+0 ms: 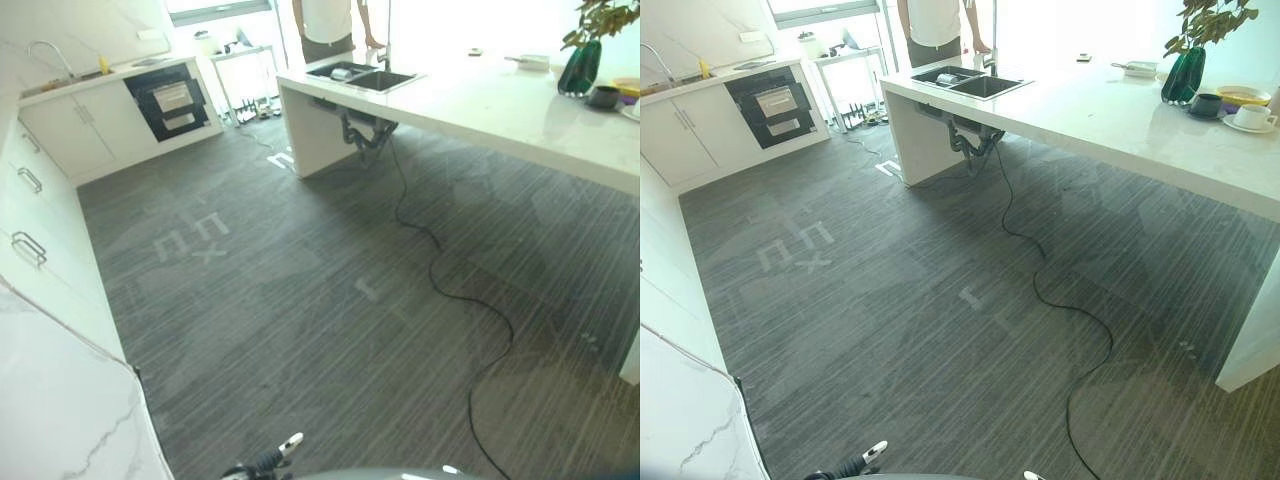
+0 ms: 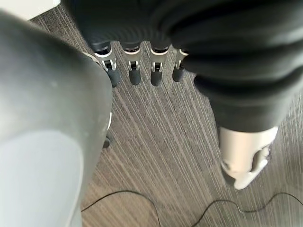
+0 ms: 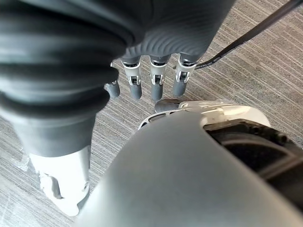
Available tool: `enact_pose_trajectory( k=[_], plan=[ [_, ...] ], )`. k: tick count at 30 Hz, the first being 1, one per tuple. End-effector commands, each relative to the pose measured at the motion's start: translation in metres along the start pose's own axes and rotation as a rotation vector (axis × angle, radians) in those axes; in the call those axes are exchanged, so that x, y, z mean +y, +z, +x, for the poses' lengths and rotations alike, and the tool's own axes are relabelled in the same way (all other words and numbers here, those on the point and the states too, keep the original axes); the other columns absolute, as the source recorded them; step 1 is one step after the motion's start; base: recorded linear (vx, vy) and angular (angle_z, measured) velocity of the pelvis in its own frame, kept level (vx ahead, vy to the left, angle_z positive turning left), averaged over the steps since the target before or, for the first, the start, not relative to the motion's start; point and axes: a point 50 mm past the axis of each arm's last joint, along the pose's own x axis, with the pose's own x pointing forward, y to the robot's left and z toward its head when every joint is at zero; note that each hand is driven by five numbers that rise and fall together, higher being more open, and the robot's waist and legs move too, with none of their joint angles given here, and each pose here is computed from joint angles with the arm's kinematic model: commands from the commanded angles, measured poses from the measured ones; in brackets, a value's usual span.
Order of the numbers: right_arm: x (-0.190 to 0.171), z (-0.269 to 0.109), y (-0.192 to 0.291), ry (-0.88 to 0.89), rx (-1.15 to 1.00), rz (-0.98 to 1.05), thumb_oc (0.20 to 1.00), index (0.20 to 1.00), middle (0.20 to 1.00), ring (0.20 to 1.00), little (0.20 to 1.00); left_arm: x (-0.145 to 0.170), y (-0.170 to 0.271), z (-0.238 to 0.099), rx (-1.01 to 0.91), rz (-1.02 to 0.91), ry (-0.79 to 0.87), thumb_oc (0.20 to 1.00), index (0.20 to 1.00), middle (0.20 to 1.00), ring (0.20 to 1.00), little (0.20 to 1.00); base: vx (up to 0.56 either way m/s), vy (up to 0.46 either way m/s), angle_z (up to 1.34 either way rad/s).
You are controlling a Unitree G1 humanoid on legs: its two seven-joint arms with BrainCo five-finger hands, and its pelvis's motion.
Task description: Place the dishes in the dishwasher.
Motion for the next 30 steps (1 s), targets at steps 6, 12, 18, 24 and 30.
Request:
enact_pose_trajectory(
  k=[6,12,18,24,30],
  plan=[
    [0.014,0.003,0.052,0.04,-0.149,-0.013,1.0,1.0,1.0,1.0,1.0,-0.013,0.012,0.005,-0.02,-0.149,0.019,1.0,1.0,1.0,1.0,1.0,0.1,-0.126,-0.02],
    [0.012,0.001,0.059,0.016,-0.178,-0.022,1.0,1.0,1.0,1.0,1.0,-0.009,-0.012,0.004,0.034,-0.198,0.041,1.0,1.0,1.0,1.0,1.0,0.39,0.119,-0.17],
    [0.021,0.005,0.05,0.012,-0.144,-0.005,1.0,1.0,1.0,1.0,1.0,0.003,-0.018,0.001,0.024,-0.235,0.06,1.0,1.0,1.0,1.0,1.0,0.38,0.206,-0.33],
    [0.026,0.007,0.041,-0.014,-0.12,0.056,1.0,1.0,1.0,1.0,1.0,-0.005,0.023,0.002,-0.095,-0.201,0.019,1.0,1.0,1.0,1.0,1.0,0.33,0.34,-0.03],
    [0.028,0.008,0.037,-0.01,-0.132,0.11,1.0,1.0,1.0,1.0,1.0,-0.006,0.032,0.002,-0.051,-0.174,0.033,1.0,1.0,1.0,1.0,1.0,0.23,0.113,0.76]
  ],
)
